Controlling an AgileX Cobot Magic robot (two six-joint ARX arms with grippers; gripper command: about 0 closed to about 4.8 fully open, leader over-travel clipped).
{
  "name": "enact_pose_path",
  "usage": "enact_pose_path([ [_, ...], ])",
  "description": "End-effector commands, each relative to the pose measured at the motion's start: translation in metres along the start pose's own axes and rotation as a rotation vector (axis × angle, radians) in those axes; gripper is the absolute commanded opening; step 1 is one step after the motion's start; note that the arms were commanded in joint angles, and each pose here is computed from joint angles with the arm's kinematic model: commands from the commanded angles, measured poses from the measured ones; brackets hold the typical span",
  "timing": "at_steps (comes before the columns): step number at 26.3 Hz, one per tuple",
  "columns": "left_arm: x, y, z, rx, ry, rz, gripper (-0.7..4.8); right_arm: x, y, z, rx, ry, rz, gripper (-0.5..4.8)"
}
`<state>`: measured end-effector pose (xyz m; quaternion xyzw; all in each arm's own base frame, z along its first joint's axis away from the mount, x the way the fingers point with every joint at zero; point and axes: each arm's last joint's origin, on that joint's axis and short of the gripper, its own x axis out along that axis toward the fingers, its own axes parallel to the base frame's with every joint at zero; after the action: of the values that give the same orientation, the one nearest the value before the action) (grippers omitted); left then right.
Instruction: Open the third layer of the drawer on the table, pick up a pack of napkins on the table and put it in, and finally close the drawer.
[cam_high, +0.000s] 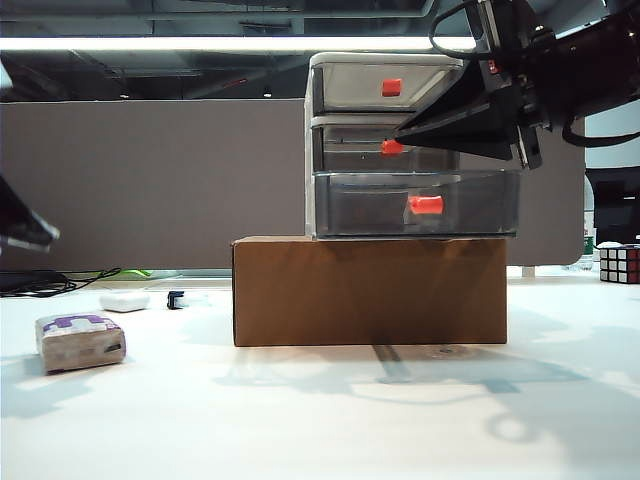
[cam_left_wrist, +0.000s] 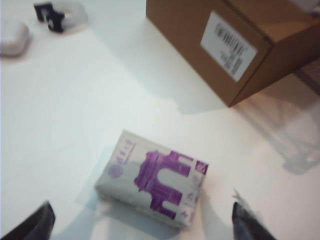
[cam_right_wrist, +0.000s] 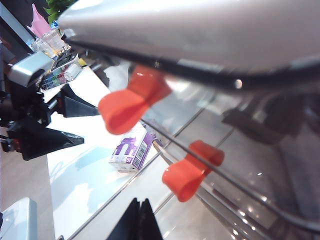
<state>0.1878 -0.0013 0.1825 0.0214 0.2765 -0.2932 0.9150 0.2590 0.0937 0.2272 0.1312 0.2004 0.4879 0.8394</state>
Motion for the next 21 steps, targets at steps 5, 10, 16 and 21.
enact_pose_path([
  [5,0.004,0.001,0.006,0.068,-0.064,-0.033,4.16,0.0,0.001,0.001,-0.006,0.0,0.003,-0.03],
  [10,0.008,0.003,0.01,0.215,-0.114,-0.078,4.46,0.001,0.002,0.001,-0.009,0.002,0.005,-0.03],
  [16,0.031,0.015,-0.011,0.116,0.002,-0.122,4.79,0.001,0.002,0.0,-0.006,0.008,0.006,-0.03],
  [21,0.049,0.023,-0.023,0.113,0.017,-0.183,4.79,0.001,0.001,-0.003,-0.009,0.034,0.001,-0.03],
])
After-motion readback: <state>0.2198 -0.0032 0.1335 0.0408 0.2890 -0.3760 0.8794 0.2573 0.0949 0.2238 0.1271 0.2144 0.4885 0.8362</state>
